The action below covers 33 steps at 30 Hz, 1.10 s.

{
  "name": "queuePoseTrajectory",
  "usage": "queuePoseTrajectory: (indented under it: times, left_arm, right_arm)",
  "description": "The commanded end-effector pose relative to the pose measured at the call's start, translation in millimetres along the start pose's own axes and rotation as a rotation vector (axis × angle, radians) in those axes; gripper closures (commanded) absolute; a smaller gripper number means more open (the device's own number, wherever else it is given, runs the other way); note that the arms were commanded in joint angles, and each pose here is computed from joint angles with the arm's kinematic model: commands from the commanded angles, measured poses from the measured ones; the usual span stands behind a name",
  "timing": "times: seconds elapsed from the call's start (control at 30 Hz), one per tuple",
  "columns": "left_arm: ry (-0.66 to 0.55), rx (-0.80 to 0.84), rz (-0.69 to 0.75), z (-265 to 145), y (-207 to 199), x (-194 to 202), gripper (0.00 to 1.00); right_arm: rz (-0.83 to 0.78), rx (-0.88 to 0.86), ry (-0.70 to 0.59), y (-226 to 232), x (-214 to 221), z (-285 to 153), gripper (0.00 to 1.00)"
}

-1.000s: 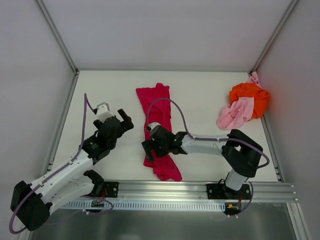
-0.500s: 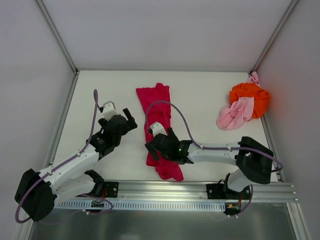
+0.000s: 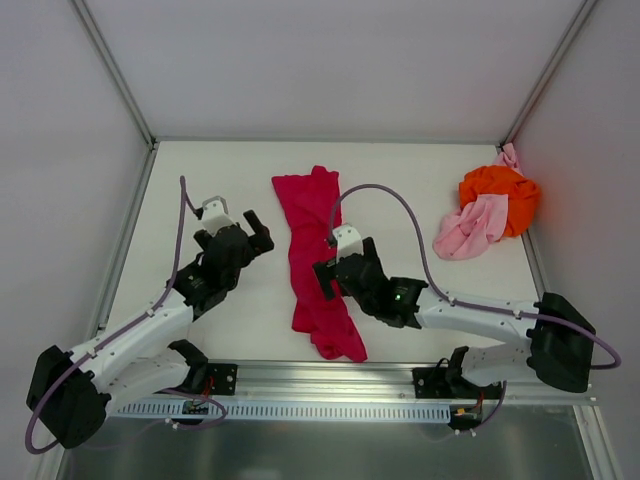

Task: Fold and stack the t-shirts
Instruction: Rotate the tshirt 90 degrees

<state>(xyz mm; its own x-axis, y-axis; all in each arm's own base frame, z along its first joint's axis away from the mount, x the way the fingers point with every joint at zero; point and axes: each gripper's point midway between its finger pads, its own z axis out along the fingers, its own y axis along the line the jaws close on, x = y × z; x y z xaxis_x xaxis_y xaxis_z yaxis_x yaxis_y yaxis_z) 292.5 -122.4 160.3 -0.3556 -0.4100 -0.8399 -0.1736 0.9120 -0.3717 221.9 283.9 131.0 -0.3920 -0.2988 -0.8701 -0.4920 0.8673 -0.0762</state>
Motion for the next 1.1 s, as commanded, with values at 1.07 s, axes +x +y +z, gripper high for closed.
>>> queuePoseTrajectory:
  times: [1.07]
  left_arm:
    - [0.1,0.204,-0.017,-8,-31,16,0.01]
  right_arm:
    - [0.248,-0.358,0.288,38,51,-43,0.0]
